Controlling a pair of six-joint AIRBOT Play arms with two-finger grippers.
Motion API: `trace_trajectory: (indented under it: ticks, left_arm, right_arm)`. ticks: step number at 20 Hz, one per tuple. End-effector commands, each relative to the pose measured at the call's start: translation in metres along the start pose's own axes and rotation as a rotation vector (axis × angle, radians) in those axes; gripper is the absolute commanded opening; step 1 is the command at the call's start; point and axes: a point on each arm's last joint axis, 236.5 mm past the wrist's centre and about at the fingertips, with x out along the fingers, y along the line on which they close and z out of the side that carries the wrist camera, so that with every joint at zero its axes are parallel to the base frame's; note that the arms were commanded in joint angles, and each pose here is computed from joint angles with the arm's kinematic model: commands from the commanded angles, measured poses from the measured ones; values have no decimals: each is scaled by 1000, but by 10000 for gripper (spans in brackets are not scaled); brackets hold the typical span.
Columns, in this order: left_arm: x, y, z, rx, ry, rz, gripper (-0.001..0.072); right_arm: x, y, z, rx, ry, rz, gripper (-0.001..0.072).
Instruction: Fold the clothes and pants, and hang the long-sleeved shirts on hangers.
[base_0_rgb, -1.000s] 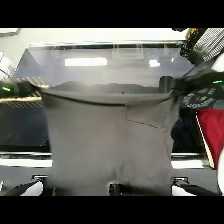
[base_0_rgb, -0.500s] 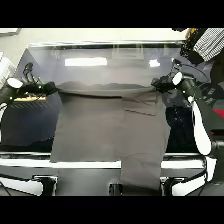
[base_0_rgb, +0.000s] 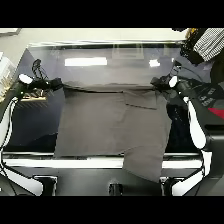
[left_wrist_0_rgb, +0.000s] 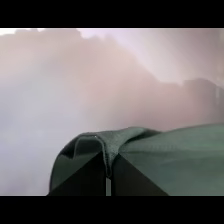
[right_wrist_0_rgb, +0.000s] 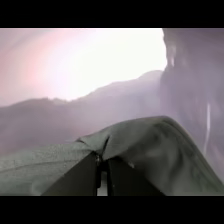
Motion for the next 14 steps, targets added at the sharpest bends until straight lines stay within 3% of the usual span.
trace_trajectory:
  ticks: [1,4,8,14]
  left_arm:
    - [-39,-19,-18,62,119,-59,24]
    - [-92,-10,-82,102,421,-57,23]
    - [-107,17,-160,14,710,-13,24]
    - [-104,23,-217,-3,849,-61,24]
  right_arm:
    - [-50,-11,-14,-47,151,-57,38]
    - [-113,-29,-74,-154,452,-121,38]
    - [-139,-60,-170,-137,818,-216,38]
    - [-121,-73,-195,-90,834,-233,38]
